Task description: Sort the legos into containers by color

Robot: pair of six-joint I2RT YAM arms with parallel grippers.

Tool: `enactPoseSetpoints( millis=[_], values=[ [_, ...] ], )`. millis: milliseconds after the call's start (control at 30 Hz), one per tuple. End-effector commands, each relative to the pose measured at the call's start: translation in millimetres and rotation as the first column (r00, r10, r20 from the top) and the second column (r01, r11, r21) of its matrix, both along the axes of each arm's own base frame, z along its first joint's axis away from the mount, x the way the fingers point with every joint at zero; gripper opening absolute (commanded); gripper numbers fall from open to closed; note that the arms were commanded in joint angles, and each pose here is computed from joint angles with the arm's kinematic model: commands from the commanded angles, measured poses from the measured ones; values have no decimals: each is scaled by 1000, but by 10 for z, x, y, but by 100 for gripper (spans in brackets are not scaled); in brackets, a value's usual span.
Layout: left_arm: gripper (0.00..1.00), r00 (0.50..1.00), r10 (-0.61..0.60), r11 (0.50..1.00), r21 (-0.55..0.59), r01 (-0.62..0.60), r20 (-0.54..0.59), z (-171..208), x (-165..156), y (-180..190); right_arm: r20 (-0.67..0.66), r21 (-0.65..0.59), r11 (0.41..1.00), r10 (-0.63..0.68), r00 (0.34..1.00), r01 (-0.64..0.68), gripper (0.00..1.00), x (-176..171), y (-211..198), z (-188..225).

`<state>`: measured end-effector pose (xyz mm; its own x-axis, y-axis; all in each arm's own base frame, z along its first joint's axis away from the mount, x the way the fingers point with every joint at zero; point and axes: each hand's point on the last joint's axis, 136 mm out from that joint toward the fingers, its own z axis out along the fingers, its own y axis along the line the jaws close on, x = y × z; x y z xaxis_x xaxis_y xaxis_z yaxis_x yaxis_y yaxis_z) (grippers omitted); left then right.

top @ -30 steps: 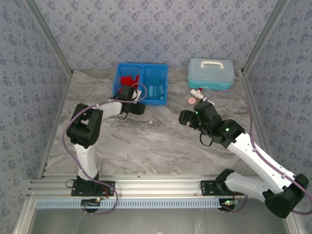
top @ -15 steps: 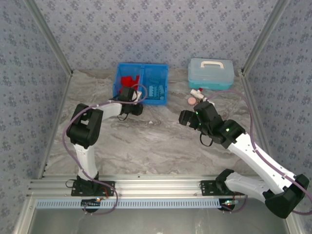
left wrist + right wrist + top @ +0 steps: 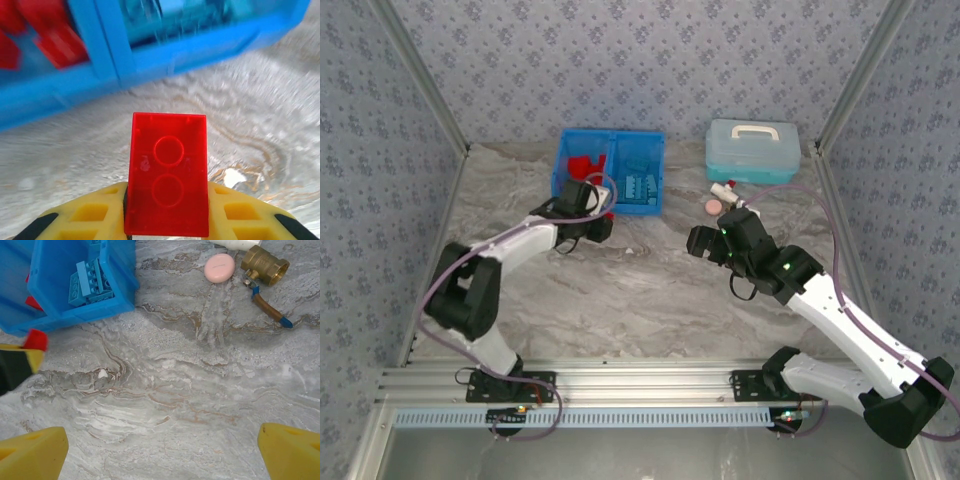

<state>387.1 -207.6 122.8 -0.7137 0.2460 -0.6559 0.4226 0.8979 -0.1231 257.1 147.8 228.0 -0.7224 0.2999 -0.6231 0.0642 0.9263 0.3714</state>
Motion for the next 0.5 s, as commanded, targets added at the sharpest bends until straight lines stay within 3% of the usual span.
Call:
enactPoseSetpoints(
  millis=[0,167,467],
  values=[
    [32,982,90,996,-12,-89,168,768,174,176,14,5,1000,-22,1000,22,100,8,-18,13],
    [32,971,135,988,47,-147,199,1063,691,334,8,21,1000,-19,1000,19,100,5,10,-7],
    [35,964,246,965,69,-253,104,809,1697,478,23,25,999,-33,999,33,100,-89,-70,38]
  ],
)
